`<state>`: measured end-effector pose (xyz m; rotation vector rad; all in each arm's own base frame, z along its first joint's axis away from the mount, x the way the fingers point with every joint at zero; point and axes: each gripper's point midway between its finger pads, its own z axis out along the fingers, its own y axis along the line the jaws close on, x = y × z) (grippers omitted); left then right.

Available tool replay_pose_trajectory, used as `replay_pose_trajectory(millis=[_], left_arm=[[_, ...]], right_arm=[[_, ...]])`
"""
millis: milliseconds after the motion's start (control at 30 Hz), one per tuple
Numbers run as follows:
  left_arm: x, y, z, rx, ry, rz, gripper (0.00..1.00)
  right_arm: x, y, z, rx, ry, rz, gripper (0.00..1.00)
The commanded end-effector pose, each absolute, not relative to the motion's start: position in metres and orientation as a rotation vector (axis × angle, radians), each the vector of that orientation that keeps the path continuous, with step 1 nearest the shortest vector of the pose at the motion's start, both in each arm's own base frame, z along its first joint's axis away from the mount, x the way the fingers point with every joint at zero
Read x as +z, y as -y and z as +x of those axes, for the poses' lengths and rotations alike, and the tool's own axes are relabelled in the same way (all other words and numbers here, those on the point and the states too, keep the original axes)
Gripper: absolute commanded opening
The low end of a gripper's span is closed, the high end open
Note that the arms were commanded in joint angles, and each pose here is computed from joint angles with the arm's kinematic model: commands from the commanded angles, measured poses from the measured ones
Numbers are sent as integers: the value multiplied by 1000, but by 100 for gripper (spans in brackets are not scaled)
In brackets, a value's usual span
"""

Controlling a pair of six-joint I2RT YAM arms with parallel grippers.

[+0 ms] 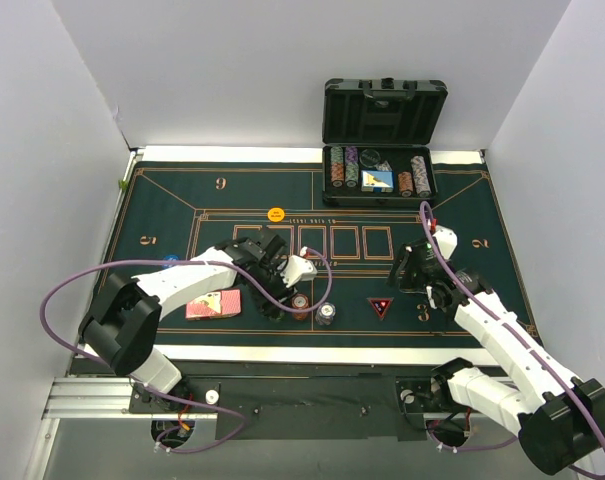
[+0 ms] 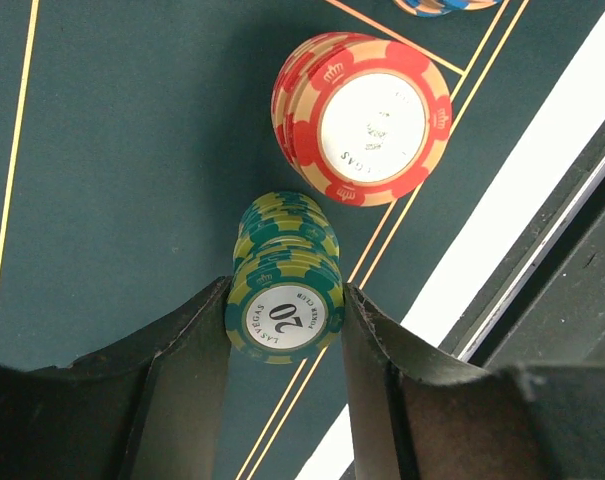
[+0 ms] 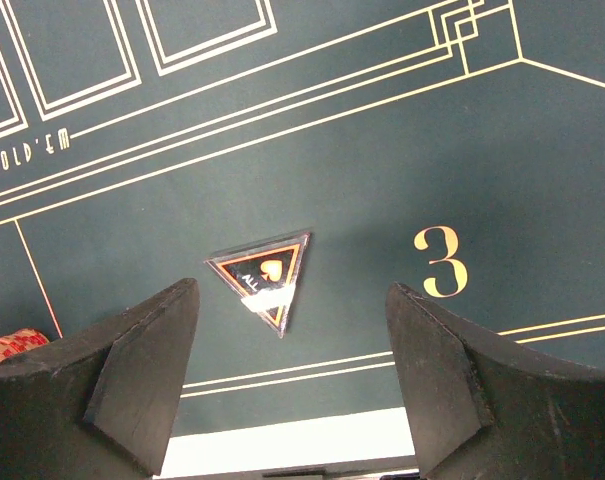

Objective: Distribute texas hold em gaming equipment

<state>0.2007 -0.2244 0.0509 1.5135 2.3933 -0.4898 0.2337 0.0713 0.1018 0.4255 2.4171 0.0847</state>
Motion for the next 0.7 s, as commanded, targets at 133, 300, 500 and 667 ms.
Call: replay_pose_trajectory(millis=[133, 300, 500, 667], left_arm=[[117, 229, 249, -495, -2289, 1362, 10], [141, 212, 319, -458, -2318, 1207, 5], [126, 204, 377, -363, -2384, 1150, 5], [92, 191, 407, -315, -2476, 1094, 4]], right_arm=[[102, -64, 228, 64, -2419, 447, 70], [103, -63, 228, 64, -2414, 455, 70], [101, -60, 228, 60, -2417, 468, 70], [102, -59, 228, 59, -2420, 470, 70]])
